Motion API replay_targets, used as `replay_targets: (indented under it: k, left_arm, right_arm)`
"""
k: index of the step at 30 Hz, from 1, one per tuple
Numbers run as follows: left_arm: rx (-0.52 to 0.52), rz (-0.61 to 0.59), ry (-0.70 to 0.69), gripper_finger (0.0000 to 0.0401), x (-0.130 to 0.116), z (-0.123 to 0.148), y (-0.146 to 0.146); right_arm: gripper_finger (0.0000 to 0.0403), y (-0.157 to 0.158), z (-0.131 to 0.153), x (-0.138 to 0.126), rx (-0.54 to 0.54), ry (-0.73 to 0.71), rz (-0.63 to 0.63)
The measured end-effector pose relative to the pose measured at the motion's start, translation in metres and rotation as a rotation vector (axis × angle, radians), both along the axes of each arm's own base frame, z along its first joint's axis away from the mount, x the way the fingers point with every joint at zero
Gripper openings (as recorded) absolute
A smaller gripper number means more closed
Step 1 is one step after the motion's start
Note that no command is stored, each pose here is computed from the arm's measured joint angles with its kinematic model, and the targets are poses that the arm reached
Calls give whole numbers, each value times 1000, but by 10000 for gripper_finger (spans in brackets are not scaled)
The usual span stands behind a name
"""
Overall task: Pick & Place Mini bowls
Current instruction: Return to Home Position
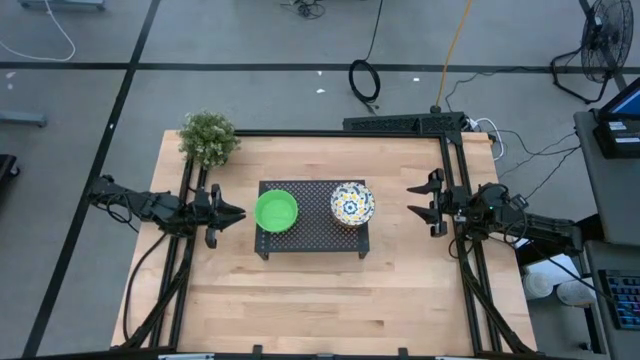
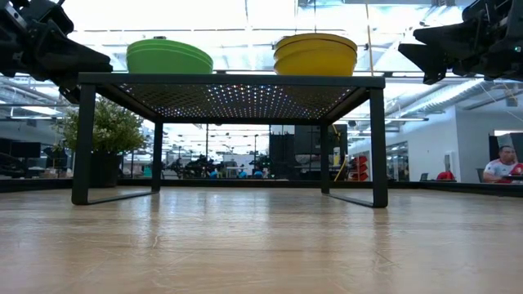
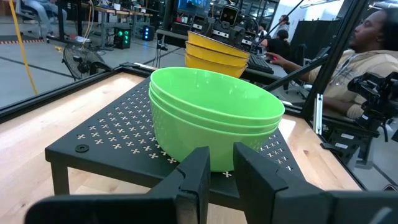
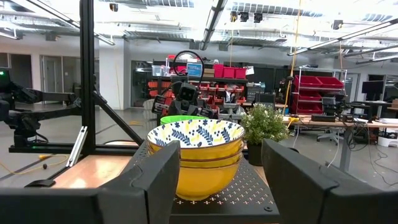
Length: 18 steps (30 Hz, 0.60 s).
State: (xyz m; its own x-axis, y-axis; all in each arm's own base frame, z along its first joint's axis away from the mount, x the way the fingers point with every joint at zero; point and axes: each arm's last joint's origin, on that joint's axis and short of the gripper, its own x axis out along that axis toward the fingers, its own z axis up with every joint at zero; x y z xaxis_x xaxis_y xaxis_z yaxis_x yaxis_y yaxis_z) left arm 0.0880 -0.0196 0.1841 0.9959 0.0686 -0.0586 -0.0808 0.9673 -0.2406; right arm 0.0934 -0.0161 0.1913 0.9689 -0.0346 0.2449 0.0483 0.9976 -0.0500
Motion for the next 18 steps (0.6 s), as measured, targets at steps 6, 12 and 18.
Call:
replay_targets:
  k: [6,12,18]
  left_arm:
    - [0,0,0,74,0,0,0]
    - [0,0,0,74,0,0,0]
    - [0,0,0,74,0,0,0]
  right_arm:
    - [216,0,0,0,0,0,0]
    - [213,0,0,0,0,0,0]
    - [216,0,0,0,0,0,0]
